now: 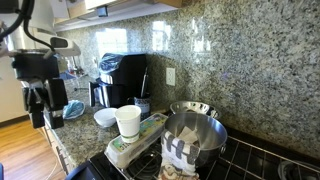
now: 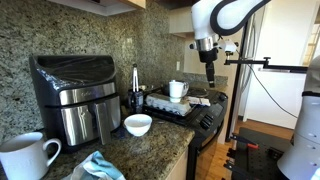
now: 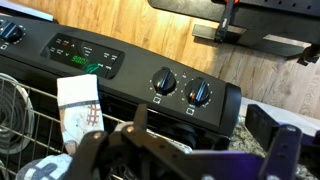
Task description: Use the towel on the bowl to wipe the countertop then put it back
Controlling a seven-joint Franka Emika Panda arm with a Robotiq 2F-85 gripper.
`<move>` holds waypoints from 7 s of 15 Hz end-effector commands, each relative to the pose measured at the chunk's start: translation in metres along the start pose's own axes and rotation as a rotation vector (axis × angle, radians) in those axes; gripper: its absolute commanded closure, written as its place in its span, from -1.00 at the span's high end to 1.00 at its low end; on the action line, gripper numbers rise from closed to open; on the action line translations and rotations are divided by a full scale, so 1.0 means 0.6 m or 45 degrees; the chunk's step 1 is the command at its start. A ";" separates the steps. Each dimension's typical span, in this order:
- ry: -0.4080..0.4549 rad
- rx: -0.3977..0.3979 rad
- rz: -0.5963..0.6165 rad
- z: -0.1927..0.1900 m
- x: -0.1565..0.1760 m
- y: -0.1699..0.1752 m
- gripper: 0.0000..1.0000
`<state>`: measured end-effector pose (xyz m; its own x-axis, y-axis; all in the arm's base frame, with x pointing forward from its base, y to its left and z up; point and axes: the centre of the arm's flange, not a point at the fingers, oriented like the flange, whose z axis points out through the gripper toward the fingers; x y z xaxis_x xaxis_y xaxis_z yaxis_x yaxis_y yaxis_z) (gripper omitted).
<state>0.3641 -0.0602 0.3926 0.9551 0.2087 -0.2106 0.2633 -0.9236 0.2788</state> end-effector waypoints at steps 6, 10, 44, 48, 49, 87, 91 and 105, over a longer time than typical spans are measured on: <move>0.042 0.002 0.120 0.094 0.036 0.120 1.00; 0.075 -0.010 0.193 0.151 0.079 0.171 1.00; 0.061 -0.076 0.797 0.143 0.199 0.372 1.00; 0.000 -0.067 0.892 0.136 0.207 0.377 1.00; -0.013 -0.070 0.917 0.137 0.208 0.376 1.00; 0.313 -0.101 0.794 0.234 0.209 0.316 1.00; 0.395 -0.127 0.703 0.238 0.203 0.309 1.00; 0.530 -0.188 0.507 0.243 0.193 0.291 1.00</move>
<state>0.5118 -0.2505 0.2780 0.9517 -0.0666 0.2999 -0.1837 -0.9058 0.3818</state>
